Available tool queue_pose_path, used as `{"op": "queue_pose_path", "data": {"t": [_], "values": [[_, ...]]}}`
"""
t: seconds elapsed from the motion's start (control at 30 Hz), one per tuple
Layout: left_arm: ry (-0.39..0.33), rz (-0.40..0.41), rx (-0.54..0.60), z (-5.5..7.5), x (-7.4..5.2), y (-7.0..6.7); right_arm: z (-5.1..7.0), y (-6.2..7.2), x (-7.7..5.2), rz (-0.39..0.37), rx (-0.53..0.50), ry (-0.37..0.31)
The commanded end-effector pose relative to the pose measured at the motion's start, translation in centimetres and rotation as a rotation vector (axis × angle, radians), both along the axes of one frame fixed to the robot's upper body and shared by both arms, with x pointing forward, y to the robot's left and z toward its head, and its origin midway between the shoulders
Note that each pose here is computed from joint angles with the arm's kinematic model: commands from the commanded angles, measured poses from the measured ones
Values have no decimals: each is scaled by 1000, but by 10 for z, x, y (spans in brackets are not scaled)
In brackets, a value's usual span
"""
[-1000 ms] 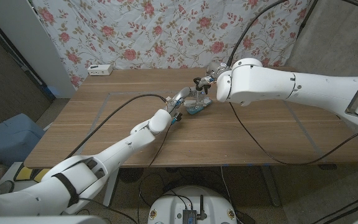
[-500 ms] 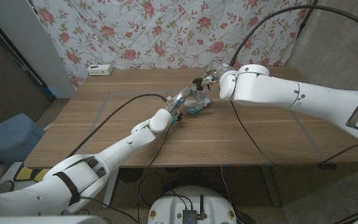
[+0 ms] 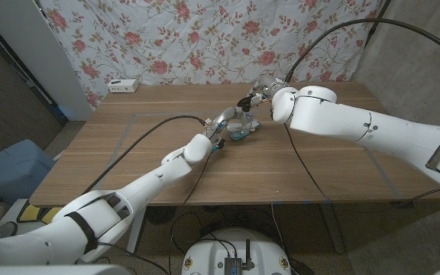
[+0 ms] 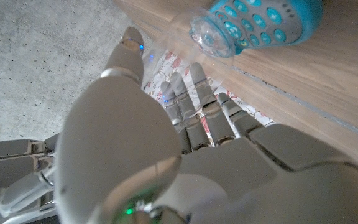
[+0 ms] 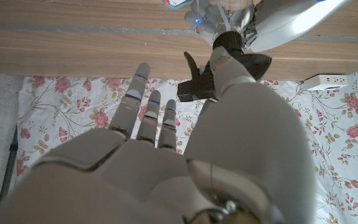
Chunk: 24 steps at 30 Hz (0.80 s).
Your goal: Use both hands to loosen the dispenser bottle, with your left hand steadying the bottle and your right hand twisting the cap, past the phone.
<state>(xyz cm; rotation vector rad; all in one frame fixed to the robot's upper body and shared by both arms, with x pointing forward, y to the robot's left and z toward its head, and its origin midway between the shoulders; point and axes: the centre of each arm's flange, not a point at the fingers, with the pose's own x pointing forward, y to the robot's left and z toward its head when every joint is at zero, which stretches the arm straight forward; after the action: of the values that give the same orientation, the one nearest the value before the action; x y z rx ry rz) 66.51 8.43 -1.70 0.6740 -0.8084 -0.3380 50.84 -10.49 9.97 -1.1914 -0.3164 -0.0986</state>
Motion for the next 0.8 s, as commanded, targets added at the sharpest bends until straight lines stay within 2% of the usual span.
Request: {"op": "queue_pose_path", "data": {"t": [0.03, 0.8], "values": [[5, 3, -3, -3, -1, 0, 0, -2, 1, 29, 25, -21], [8, 6, -5, -3, 1, -1, 4, -5, 6, 56, 19, 1]]}}
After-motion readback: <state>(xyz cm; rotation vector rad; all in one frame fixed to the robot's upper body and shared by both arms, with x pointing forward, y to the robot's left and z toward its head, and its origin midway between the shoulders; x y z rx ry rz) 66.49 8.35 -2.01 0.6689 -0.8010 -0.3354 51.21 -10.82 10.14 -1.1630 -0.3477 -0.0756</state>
